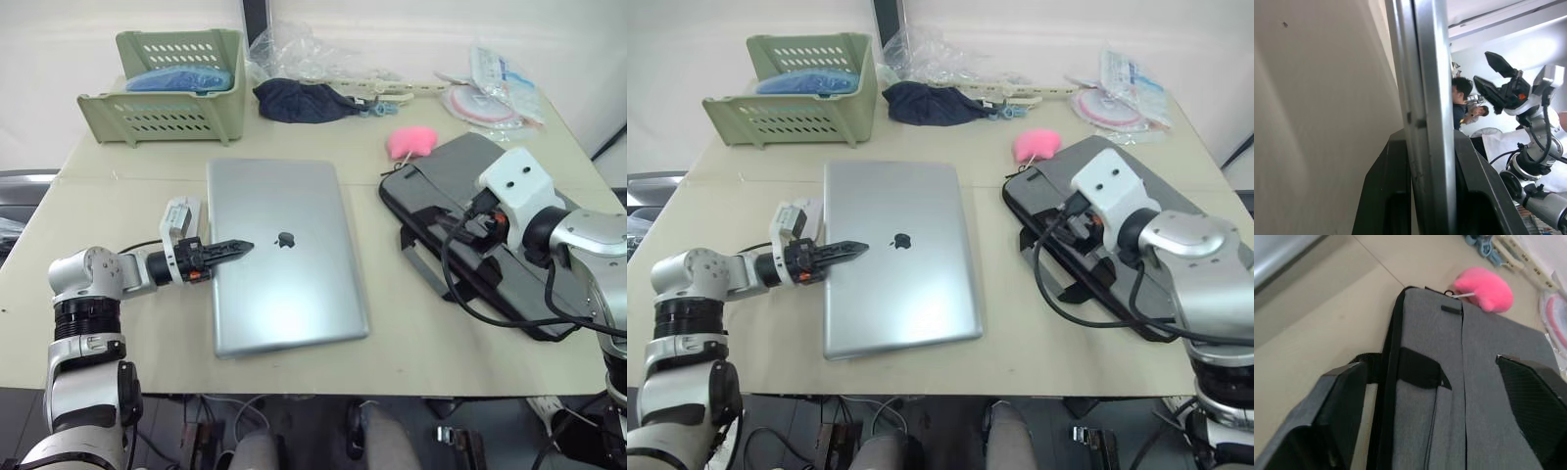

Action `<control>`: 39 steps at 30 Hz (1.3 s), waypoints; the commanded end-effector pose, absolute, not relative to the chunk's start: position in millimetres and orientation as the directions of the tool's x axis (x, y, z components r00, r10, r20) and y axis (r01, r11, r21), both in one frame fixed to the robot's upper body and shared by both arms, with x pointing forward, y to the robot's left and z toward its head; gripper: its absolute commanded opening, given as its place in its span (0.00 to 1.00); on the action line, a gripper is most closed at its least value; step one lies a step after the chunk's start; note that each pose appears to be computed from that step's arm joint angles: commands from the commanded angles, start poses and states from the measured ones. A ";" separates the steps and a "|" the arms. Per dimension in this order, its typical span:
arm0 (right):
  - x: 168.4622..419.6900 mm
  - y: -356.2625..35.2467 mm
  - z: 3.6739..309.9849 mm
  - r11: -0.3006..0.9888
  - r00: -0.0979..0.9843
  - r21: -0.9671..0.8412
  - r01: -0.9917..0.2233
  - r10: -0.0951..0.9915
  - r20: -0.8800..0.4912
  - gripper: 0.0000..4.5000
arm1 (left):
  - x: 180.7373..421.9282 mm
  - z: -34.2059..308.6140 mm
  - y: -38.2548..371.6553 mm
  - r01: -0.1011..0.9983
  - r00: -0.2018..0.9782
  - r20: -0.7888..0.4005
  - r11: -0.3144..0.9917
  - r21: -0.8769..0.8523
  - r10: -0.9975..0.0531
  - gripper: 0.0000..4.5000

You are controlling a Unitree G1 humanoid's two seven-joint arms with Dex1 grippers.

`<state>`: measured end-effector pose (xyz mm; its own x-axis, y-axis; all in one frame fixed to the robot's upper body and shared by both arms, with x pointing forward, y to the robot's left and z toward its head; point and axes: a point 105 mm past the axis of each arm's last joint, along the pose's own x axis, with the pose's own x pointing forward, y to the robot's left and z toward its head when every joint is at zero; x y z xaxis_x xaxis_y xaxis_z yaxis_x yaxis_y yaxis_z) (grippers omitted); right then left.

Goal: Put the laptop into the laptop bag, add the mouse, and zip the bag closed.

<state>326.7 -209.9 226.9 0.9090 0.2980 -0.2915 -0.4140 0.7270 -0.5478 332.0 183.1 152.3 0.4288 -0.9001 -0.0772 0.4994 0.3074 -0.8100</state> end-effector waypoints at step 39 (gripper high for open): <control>353.3 -255.0 161.8 0.814 0.926 -0.463 -0.351 0.228 -0.301 0.99 | 322.1 186.7 181.3 0.590 0.478 -0.064 0.374 -0.715 -0.876 0.10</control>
